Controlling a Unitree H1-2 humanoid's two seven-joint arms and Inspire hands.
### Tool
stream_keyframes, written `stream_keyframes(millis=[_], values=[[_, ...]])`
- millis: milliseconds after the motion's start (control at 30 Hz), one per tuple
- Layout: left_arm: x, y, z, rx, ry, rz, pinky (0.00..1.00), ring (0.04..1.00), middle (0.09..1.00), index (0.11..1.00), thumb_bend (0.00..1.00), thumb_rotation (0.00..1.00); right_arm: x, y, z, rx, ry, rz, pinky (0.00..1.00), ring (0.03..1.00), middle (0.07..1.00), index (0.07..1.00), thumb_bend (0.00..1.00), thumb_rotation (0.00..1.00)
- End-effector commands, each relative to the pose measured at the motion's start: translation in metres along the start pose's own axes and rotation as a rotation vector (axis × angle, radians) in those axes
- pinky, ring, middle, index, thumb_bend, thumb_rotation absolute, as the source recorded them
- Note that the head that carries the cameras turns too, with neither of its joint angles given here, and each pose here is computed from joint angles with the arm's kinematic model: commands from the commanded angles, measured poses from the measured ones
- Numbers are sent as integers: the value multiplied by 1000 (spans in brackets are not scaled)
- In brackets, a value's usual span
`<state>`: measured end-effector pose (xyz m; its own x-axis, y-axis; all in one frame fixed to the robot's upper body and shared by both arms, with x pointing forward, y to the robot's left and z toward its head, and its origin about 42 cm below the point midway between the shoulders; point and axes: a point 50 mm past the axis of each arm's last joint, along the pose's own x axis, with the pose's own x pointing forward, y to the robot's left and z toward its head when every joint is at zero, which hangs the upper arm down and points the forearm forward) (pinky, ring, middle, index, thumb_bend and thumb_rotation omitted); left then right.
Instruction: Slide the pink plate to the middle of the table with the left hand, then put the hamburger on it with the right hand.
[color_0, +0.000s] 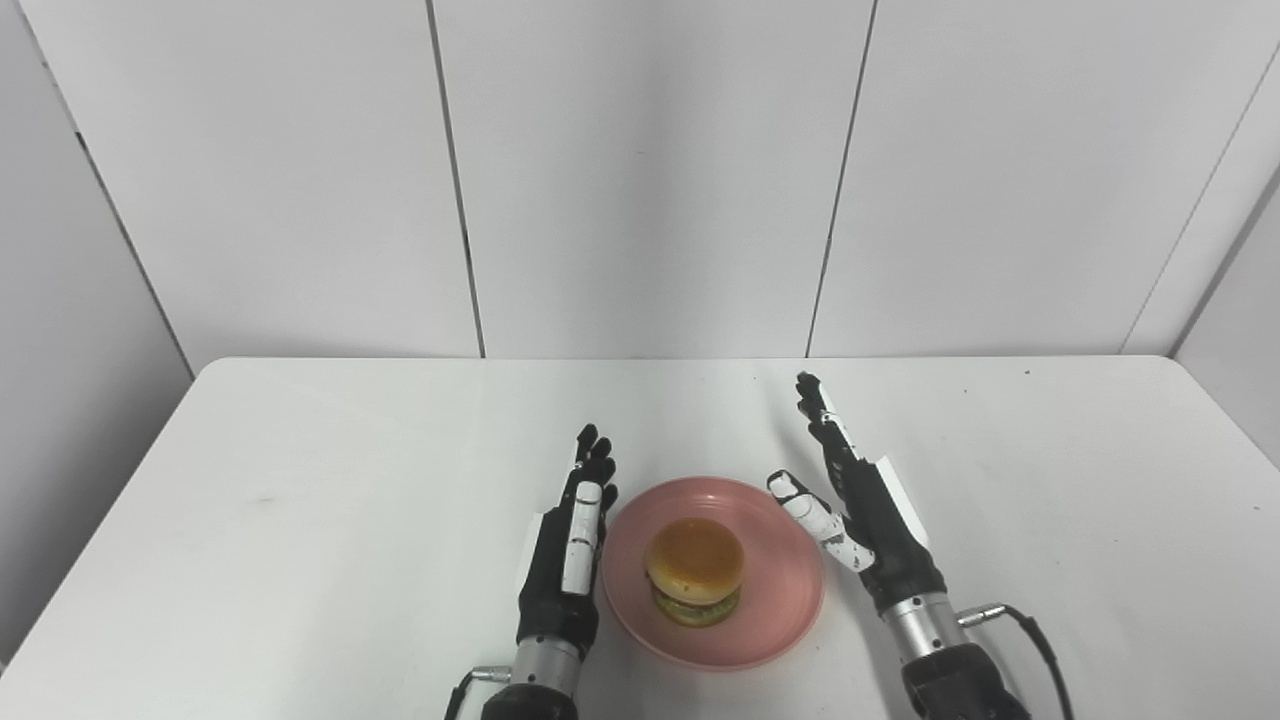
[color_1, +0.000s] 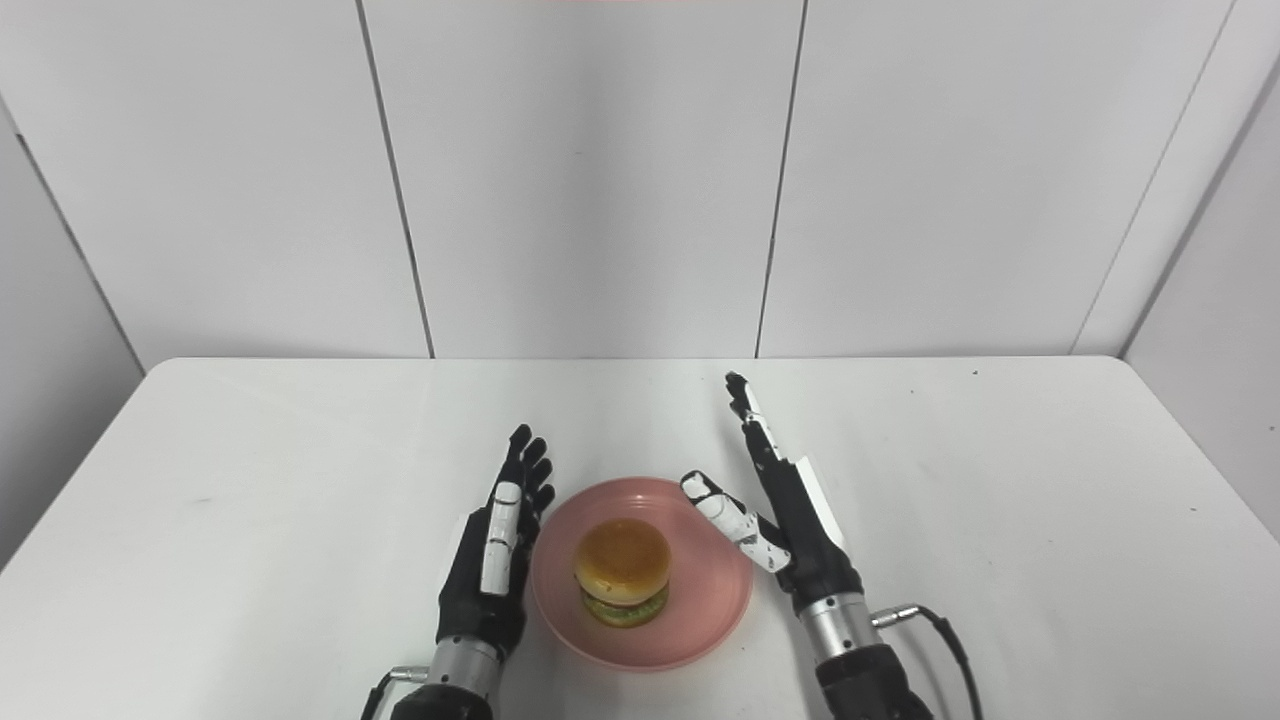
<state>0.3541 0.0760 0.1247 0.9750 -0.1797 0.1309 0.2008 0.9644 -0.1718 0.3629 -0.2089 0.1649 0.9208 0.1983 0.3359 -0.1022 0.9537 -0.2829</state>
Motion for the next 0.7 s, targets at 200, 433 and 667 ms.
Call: stream_keyframes(millis=[200,433,667], values=[[-12,2,-14,0,32,-3,1000,1000,1000,1000,607,1000,-8,-2,7,229,11,-101,1000,1000,1000,1000,644,875],[-12,4,-13,22,50,2,1000,1000,1000,1000,636,1000,-10,0,2,347,63,-165,1000,1000,1000,1000,654,879],[-11,8,-12,27,46,-4,1000,1000,1000,1000,660,1000,-8,5,6,398,124,-170,1000,1000,1000,1000,623,849]])
